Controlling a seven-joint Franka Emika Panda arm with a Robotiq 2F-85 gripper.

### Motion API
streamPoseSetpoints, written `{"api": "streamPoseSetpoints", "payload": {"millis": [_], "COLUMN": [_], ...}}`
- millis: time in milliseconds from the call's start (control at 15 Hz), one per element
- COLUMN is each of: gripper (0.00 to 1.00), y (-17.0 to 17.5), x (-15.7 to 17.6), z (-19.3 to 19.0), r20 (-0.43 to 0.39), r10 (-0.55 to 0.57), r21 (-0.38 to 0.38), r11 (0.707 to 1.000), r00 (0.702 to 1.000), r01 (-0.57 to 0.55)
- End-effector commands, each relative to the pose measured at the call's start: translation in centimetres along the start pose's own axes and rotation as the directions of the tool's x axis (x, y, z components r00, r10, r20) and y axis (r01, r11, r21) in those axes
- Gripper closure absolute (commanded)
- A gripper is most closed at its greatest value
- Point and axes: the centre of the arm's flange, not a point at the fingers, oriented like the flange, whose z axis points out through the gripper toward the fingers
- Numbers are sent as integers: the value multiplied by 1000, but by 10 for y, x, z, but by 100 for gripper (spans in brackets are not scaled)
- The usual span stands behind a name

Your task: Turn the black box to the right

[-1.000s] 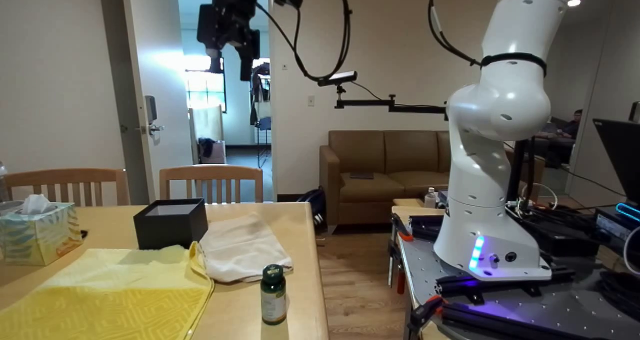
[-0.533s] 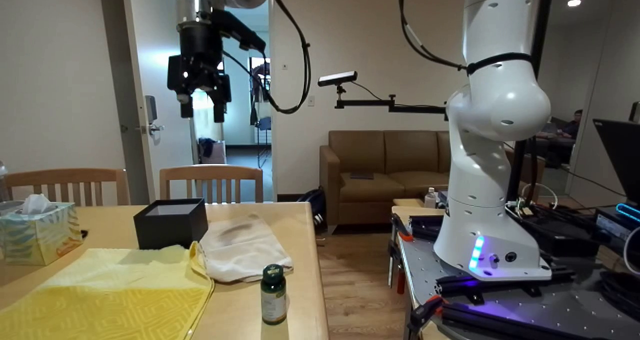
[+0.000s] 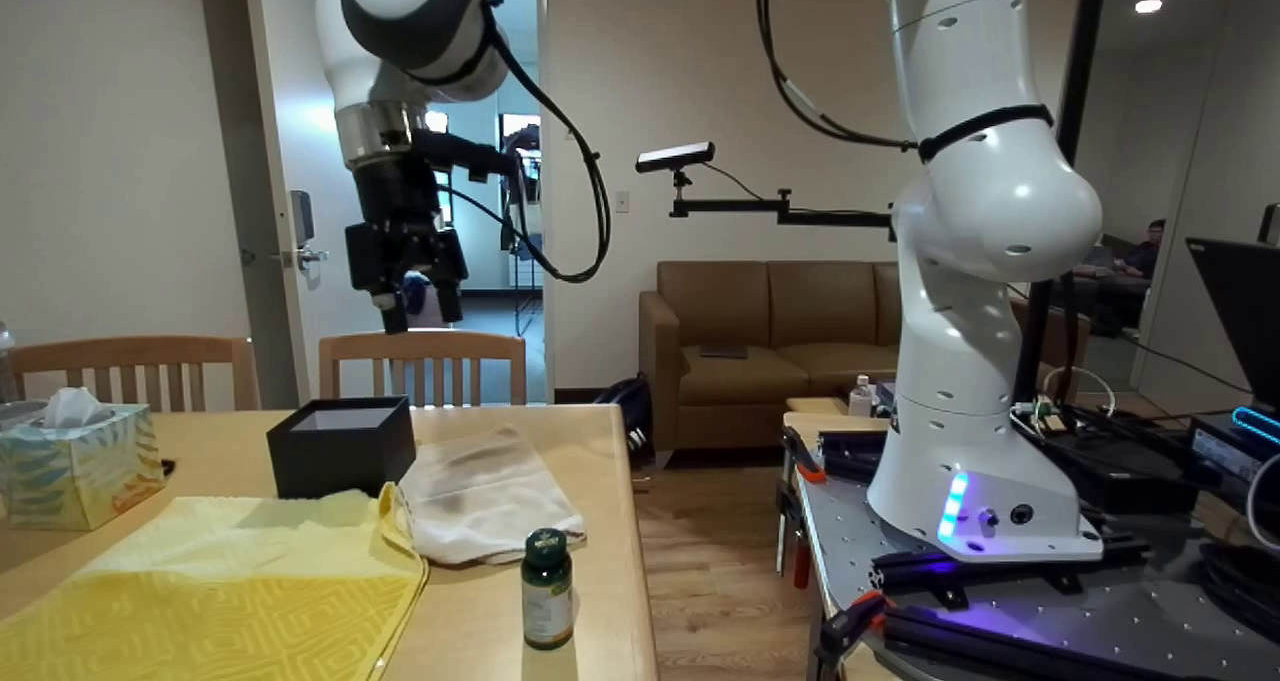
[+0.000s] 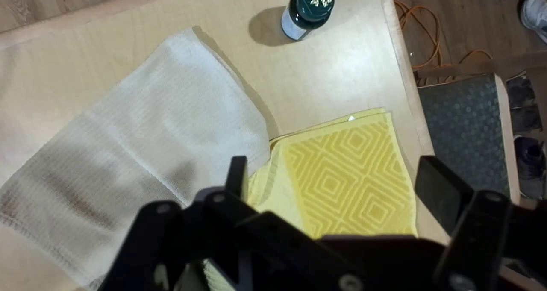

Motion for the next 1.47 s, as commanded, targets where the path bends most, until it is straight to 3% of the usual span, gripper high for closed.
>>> {"api": "streamPoseSetpoints", "payload": {"millis": [0, 133, 267, 467, 667, 1000, 1400], "gripper": [0, 0, 0, 0, 0, 0, 0], "y": [0, 0, 0, 13, 34, 69, 64], "x": [1, 1, 23, 55, 83, 146, 181], "z": [2, 1, -7, -14, -17, 6, 61], "r20": [4, 1, -55, 122, 280, 248, 77], "r10": [1, 0, 40, 64, 61, 108, 178], "r21": [-1, 0, 17, 29, 66, 109, 77], "r11": [1000, 1000, 999, 997, 994, 984, 980], "r00": [1000, 1000, 998, 991, 958, 963, 981], "r01": [-1, 0, -39, -68, -82, -138, -184]}}
